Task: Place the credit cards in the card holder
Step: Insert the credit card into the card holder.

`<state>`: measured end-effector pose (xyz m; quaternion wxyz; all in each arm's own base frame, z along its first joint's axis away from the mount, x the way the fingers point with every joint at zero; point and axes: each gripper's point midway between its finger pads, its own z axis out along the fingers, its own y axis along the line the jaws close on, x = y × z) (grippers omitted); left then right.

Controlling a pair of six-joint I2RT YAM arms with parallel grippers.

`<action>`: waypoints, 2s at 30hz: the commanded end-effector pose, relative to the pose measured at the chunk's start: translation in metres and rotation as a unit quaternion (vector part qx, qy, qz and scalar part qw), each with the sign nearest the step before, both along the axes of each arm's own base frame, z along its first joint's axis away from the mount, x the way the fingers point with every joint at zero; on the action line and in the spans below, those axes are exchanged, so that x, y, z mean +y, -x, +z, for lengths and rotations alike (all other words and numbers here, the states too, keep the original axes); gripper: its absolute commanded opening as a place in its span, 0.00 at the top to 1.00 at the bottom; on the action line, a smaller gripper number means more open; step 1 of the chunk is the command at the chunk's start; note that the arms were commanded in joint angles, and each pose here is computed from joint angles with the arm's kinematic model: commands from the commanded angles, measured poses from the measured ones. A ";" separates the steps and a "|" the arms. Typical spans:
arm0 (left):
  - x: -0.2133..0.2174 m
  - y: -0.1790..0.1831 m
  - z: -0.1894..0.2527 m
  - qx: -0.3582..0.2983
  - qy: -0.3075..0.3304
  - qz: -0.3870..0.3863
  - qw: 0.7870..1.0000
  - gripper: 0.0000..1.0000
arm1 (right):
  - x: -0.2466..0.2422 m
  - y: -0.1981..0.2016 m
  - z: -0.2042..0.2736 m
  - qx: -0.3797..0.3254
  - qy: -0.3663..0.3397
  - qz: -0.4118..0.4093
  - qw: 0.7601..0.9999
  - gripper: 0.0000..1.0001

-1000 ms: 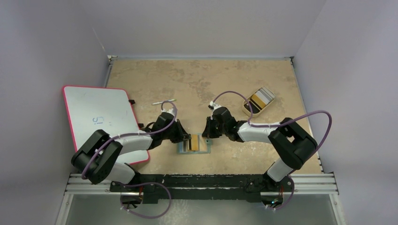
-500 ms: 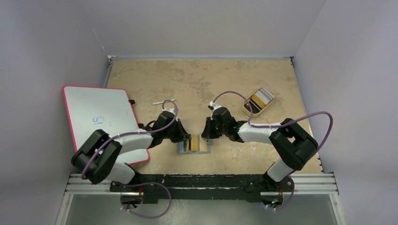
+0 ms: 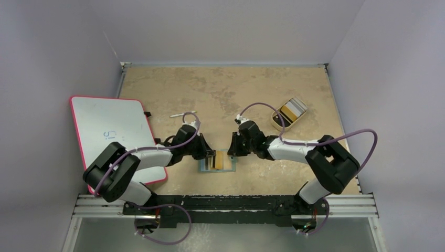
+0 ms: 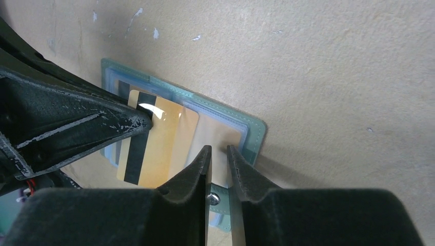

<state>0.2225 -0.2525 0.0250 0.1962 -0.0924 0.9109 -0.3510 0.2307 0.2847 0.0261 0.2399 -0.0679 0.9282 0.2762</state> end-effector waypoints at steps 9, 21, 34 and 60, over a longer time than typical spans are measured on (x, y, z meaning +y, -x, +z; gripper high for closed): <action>0.001 -0.003 -0.008 -0.014 -0.018 0.041 0.999 0.86 | -0.019 0.004 0.004 -0.008 0.013 -0.041 0.999 0.77; 0.021 0.003 -0.003 -0.009 -0.075 0.052 0.996 0.57 | -0.028 0.008 0.011 -0.014 0.015 -0.052 0.998 0.75; 0.001 0.012 -0.008 0.005 -0.062 0.027 0.998 0.56 | -0.031 0.014 -0.008 0.003 0.019 -0.053 0.998 0.74; -0.060 0.011 0.023 0.015 0.065 -0.001 0.998 0.57 | -0.025 0.013 -0.007 0.006 -0.015 -0.078 0.997 0.74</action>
